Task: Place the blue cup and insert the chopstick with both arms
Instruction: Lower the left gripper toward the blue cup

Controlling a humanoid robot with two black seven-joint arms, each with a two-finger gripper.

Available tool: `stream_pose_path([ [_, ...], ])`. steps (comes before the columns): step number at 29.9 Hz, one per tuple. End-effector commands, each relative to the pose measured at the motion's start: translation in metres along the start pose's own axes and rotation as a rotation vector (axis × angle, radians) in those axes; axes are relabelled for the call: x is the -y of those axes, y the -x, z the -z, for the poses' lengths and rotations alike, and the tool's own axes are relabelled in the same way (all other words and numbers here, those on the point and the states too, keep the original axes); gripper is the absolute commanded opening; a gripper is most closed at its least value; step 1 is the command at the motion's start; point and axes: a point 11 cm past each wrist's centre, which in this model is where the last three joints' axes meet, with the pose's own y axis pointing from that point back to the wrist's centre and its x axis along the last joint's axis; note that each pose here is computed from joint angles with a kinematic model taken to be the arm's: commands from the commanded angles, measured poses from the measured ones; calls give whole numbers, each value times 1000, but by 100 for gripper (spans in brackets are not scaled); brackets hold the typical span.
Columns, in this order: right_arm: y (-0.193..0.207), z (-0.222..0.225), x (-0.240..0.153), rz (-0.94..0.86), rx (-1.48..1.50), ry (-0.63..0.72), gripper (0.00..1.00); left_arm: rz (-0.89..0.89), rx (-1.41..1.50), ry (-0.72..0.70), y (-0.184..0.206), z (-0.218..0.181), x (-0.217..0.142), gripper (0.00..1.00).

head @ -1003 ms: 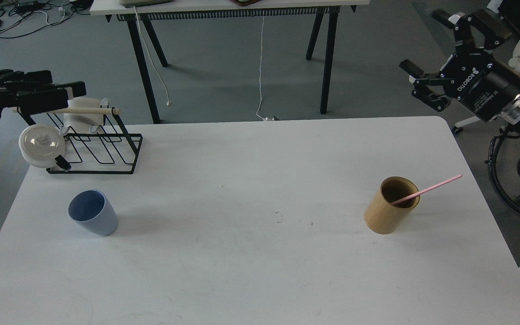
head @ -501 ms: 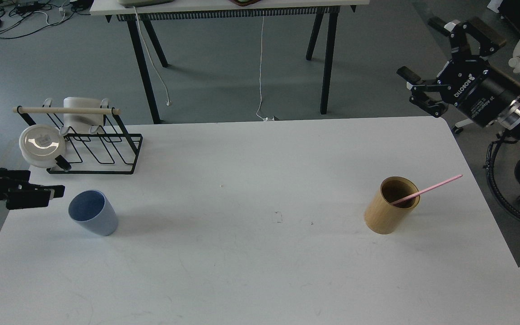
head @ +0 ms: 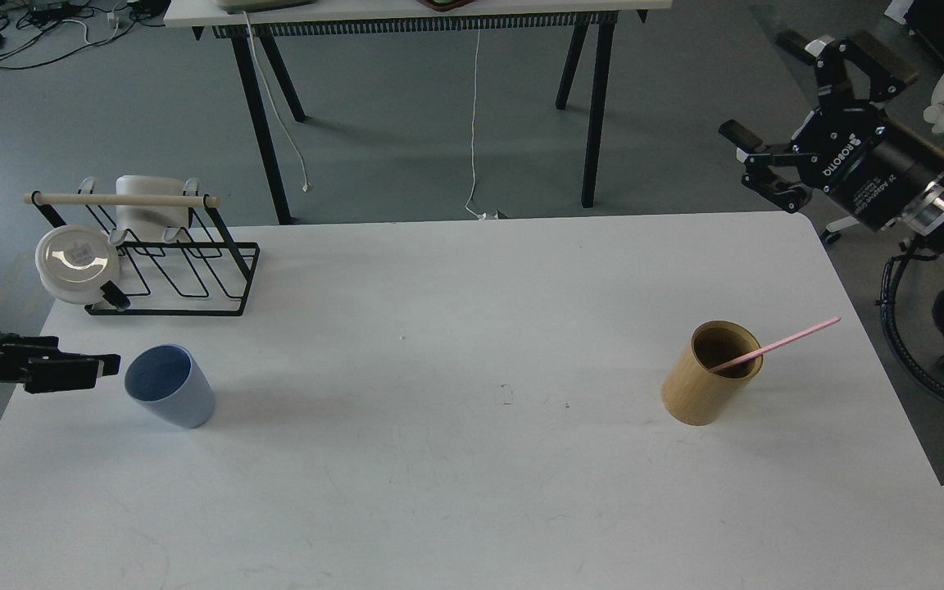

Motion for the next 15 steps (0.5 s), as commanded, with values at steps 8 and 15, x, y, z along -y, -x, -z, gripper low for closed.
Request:
stream_pose_path([
  [8, 0, 2, 1, 1, 1, -6, 99, -41, -2, -6, -16, 3, 1, 99],
  [15, 0, -1, 1, 0, 4, -1, 99, -46, -32, -4, -13, 6, 13, 99],
])
